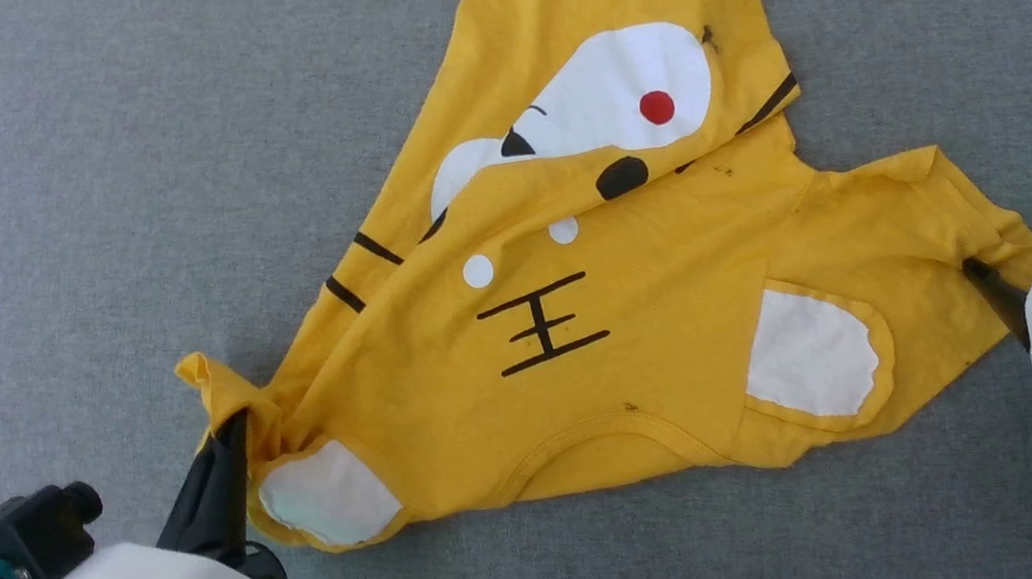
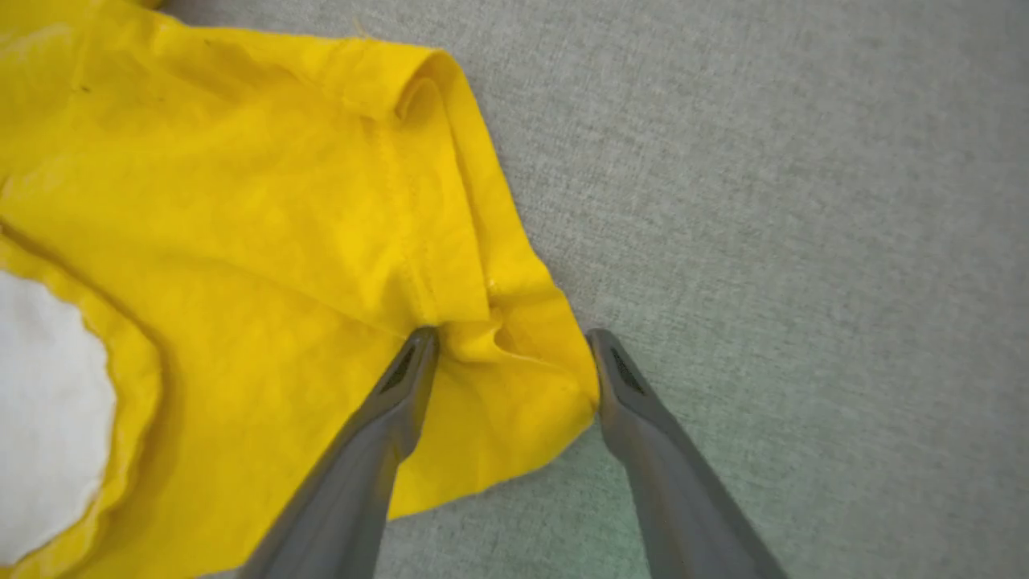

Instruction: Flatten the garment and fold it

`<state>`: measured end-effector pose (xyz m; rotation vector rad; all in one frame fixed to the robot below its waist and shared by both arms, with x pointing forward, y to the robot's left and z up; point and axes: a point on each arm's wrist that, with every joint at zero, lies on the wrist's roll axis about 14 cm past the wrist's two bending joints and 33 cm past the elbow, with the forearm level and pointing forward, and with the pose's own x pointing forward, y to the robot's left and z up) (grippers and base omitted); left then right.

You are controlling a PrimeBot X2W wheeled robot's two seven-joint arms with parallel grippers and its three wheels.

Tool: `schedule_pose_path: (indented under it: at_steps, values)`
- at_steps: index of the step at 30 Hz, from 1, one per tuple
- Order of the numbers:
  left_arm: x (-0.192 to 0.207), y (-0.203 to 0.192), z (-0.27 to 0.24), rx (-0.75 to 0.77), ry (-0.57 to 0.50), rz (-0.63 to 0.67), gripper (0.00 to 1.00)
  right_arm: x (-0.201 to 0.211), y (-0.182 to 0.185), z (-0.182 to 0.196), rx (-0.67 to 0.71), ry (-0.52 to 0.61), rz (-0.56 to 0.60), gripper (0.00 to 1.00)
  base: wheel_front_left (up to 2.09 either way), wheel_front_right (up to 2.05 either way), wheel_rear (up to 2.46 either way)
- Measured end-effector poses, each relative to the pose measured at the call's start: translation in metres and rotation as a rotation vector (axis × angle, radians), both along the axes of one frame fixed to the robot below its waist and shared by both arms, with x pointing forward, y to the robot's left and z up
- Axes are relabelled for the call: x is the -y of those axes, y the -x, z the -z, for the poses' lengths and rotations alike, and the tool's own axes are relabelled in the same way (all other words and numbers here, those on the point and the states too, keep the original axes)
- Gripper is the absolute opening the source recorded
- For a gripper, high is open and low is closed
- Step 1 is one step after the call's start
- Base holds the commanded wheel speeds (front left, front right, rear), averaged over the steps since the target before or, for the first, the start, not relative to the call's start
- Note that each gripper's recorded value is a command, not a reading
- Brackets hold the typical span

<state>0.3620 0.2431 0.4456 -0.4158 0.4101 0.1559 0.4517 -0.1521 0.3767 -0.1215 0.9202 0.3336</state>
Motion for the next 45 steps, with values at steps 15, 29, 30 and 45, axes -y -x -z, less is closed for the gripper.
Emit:
schedule_pose_path:
  at_steps: [15,29,30,45]
  values:
    - [0.010,-0.009,-0.018,0.098,0.068,-0.002,0.00,-0.003,-0.017,-0.037,0.210,-0.209,0.183,0.00,0.00,0.00,0.00]
    - [0.041,-0.060,-0.166,0.557,0.098,0.087,0.00,-0.003,-0.040,-0.230,0.795,-0.615,0.290,0.00,0.00,0.00,0.00]
    - [0.044,-0.064,-0.182,0.596,0.092,0.107,0.00,-0.003,-0.041,-0.250,0.845,-0.625,0.276,0.00,0.00,0.00,0.00]
    - [0.089,-0.159,-0.355,0.755,-0.174,0.318,0.00,0.001,-0.060,-0.458,1.266,-0.382,0.154,0.00,0.00,0.00,0.00]
